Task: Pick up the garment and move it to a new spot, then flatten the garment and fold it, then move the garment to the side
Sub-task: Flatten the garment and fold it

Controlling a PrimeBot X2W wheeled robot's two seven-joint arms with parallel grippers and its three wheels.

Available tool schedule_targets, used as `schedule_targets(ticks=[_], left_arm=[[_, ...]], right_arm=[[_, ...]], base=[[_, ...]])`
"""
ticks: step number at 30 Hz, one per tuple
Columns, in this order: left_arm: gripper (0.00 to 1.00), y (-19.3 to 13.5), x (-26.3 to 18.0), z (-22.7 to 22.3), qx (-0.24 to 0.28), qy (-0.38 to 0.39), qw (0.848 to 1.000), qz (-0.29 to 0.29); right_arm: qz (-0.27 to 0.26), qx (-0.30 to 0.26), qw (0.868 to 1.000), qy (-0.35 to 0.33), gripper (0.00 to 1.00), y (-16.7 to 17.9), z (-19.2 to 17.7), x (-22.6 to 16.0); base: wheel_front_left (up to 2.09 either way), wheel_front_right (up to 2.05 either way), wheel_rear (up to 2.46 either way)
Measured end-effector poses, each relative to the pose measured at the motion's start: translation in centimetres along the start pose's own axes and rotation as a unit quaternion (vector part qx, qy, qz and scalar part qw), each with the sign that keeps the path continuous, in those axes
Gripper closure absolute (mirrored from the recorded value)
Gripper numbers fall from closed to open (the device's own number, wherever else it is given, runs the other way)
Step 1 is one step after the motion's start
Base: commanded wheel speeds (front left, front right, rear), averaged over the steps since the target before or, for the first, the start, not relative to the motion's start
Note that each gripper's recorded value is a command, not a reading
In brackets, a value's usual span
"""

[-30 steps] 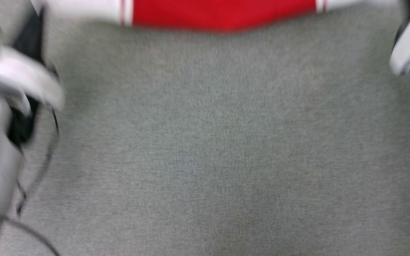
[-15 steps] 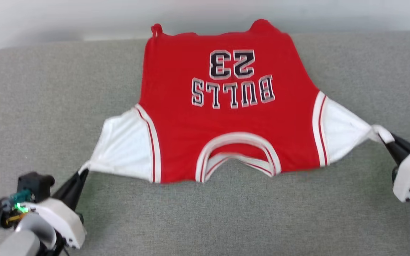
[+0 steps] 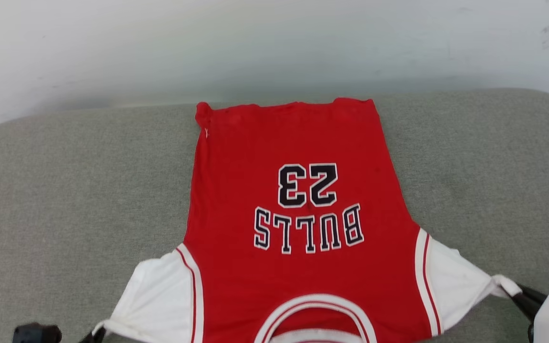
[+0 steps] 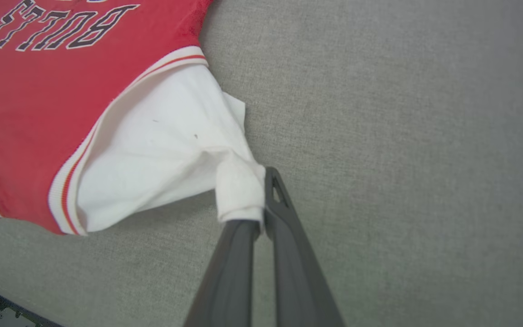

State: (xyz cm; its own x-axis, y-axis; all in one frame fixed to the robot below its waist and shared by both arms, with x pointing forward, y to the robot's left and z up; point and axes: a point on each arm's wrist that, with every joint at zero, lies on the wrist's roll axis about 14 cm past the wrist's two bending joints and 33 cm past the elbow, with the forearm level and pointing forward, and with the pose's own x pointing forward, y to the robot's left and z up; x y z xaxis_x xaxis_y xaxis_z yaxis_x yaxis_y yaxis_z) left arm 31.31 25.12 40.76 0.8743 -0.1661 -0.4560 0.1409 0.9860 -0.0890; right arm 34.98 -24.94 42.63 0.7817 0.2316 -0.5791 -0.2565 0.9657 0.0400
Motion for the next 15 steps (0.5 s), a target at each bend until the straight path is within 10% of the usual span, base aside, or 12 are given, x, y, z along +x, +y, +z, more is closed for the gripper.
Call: schedule_targets(ticks=[12,14,15], left_arm=[[1.00,-3.5,-2.5,-2.3,-0.024,0.047,0.998,-0.036],[1.00,-4.3,-2.5,-1.8,-0.027,0.043,0.998,-0.048],[1.00,-4.7,-2.4,-1.5,-0.031,0.041,0.997,-0.054]], right_arm=[[0.018,0.017,0.996,0.086,1.00,1.4,-4.6,-2.3],[0.019,0.017,0.996,0.087,0.00,1.4,-4.2,-2.1],[0.020,0.019,0.996,0.088,0.00,1.4,-3.9,-2.0]], base=[[0.00,0.00,0.00],[0.00,0.00,0.00],[0.00,0.00,0.00]])
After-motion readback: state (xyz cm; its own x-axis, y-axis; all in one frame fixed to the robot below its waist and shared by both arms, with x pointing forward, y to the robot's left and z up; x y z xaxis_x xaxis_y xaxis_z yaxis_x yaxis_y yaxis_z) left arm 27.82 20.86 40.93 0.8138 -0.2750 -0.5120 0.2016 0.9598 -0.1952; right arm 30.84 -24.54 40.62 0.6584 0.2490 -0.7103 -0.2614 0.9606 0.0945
